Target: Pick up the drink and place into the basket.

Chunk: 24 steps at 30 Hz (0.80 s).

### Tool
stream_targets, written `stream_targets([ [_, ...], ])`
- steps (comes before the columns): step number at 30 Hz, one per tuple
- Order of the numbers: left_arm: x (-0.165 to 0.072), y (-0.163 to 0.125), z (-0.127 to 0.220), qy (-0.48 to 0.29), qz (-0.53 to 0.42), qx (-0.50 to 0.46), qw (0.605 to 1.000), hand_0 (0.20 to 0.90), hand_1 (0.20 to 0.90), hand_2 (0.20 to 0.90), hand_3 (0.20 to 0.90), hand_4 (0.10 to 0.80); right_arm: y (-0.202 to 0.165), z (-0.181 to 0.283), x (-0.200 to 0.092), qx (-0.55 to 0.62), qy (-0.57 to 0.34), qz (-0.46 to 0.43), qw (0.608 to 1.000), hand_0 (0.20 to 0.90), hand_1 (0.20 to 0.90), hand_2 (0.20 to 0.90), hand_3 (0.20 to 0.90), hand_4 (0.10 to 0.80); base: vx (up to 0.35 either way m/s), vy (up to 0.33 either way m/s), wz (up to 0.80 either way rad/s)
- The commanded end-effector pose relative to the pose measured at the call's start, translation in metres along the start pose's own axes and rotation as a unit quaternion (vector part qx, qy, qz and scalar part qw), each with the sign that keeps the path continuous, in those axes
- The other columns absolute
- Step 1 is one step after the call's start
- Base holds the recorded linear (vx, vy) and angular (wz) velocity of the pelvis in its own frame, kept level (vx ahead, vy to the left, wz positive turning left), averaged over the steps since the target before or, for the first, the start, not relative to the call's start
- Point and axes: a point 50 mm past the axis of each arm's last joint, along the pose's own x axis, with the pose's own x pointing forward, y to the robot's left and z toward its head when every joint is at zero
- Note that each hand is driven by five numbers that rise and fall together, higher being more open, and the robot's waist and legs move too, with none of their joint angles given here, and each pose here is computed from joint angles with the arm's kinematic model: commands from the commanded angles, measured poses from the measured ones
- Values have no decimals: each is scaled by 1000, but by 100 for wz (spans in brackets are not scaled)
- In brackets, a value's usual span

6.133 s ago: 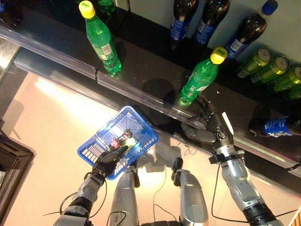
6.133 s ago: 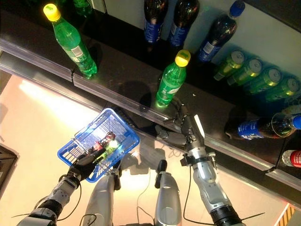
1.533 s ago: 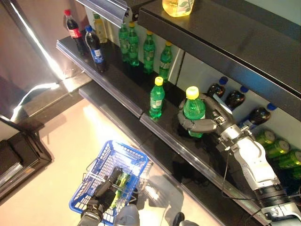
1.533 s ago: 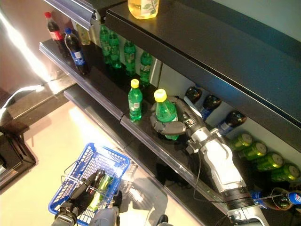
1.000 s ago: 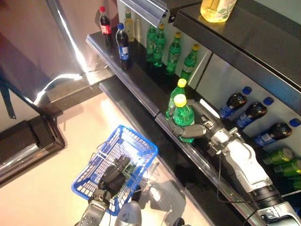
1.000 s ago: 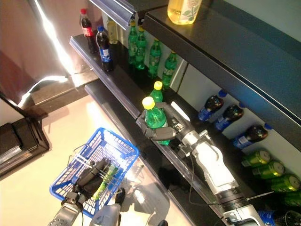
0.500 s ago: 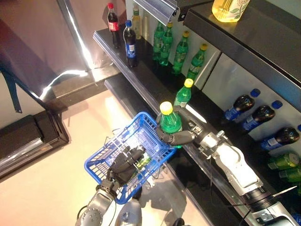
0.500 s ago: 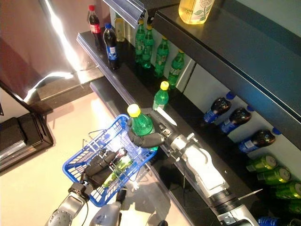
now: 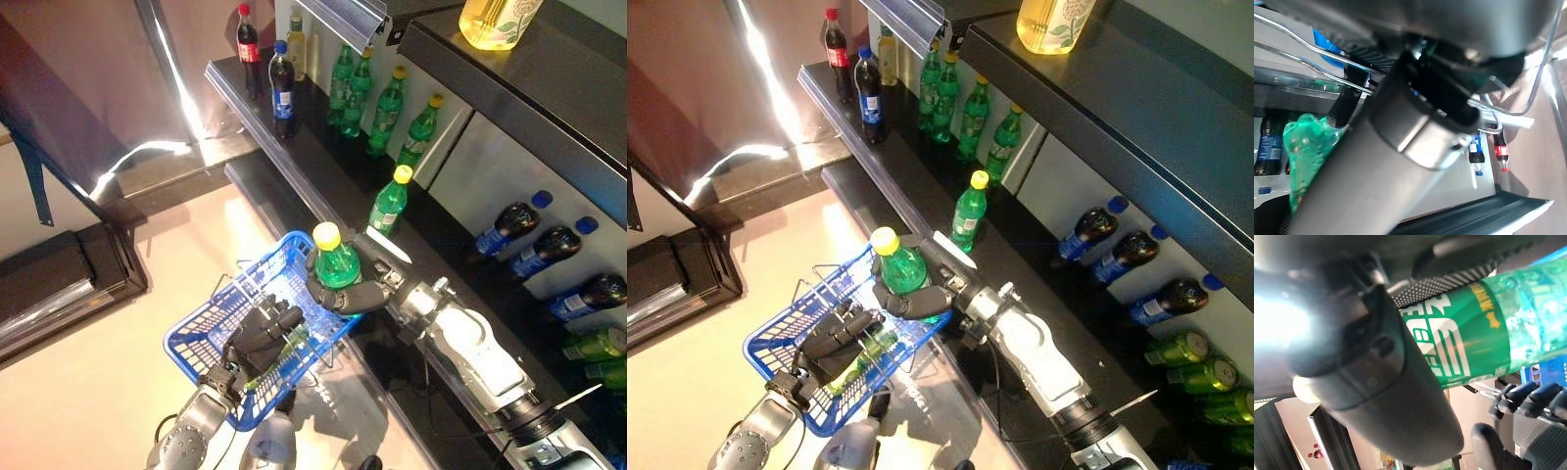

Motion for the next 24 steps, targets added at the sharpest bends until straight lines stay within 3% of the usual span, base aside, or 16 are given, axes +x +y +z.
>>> stream_targets([
  [1,41,-136,47,-105,-393,26,913,300,300,300,200,100,1,61,27,-11,-168,11,986,300,300,300,200,100,0,0,0],
  [14,35,-159,42,-72,-461,22,884,300,300,300,200,100,6,42,33,-9,-123,9,992,300,300,300,200,100,8,-7,4],
  [24,32,-170,38,-49,-500,29,864,300,300,300,200,100,7,21,38,-74,-61,5,995,300,300,300,200,100,2,-2,1],
])
